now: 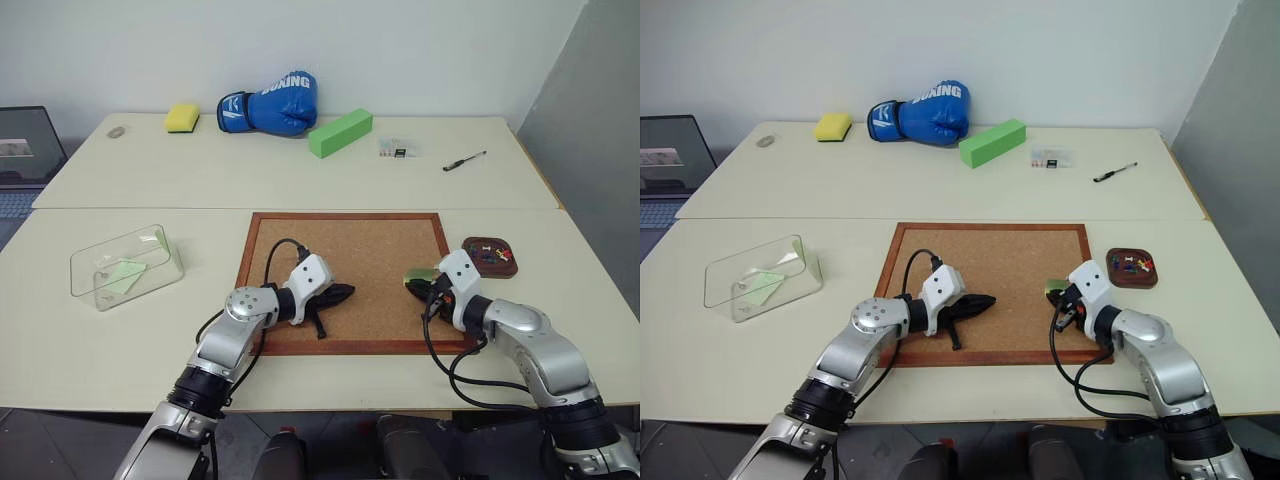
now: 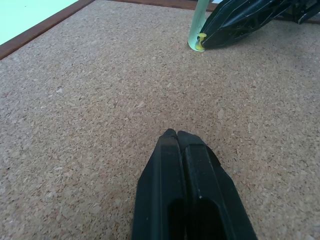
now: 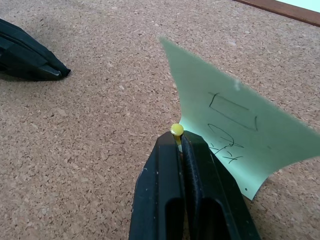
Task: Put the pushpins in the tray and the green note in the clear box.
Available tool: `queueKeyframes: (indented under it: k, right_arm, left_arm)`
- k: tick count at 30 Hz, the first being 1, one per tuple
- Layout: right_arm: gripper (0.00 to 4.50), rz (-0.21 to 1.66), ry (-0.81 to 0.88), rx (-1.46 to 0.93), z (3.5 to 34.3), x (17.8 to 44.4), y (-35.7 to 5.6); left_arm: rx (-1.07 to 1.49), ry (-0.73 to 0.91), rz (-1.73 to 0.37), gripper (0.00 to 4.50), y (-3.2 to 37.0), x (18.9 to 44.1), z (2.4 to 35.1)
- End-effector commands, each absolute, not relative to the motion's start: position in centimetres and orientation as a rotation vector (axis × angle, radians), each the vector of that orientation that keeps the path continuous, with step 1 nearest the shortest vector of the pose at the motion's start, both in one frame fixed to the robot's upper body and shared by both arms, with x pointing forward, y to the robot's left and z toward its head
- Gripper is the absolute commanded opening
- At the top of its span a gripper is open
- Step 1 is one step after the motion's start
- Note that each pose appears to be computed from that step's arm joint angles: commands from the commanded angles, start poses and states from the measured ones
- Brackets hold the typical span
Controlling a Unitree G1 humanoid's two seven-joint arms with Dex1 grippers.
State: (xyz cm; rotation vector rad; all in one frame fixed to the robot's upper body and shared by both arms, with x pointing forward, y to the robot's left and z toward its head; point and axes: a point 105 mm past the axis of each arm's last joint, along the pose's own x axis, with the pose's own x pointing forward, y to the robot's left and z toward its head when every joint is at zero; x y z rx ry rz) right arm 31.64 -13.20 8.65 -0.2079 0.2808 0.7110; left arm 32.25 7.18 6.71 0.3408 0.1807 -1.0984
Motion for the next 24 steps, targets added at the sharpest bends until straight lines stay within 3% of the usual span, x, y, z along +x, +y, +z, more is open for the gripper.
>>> queueKeyframes:
  k: [1,8,15,20,24]
  right_arm:
    - [0.01,0.761,0.123,-0.207,12.6,31.4,-11.6]
    - [0.01,0.784,0.071,-0.253,14.2,30.9,-11.0]
    - [0.01,0.822,0.048,-0.320,14.9,30.7,-10.5]
    - [0.00,0.843,0.019,-0.343,15.9,31.0,-9.8]
    - [0.00,0.862,0.006,-0.378,16.2,31.1,-9.5]
  left_arm:
    - [0.335,0.363,-1.041,0.00,9.7,31.7,3.2]
    - [0.334,0.352,-0.988,0.00,11.6,32.8,4.7]
    - [0.371,0.237,-0.950,0.00,12.4,35.4,9.4]
    - [0.333,0.108,-0.987,0.94,10.2,36.9,13.9]
    - [0.296,0.068,-1.033,1.66,8.5,36.9,15.6]
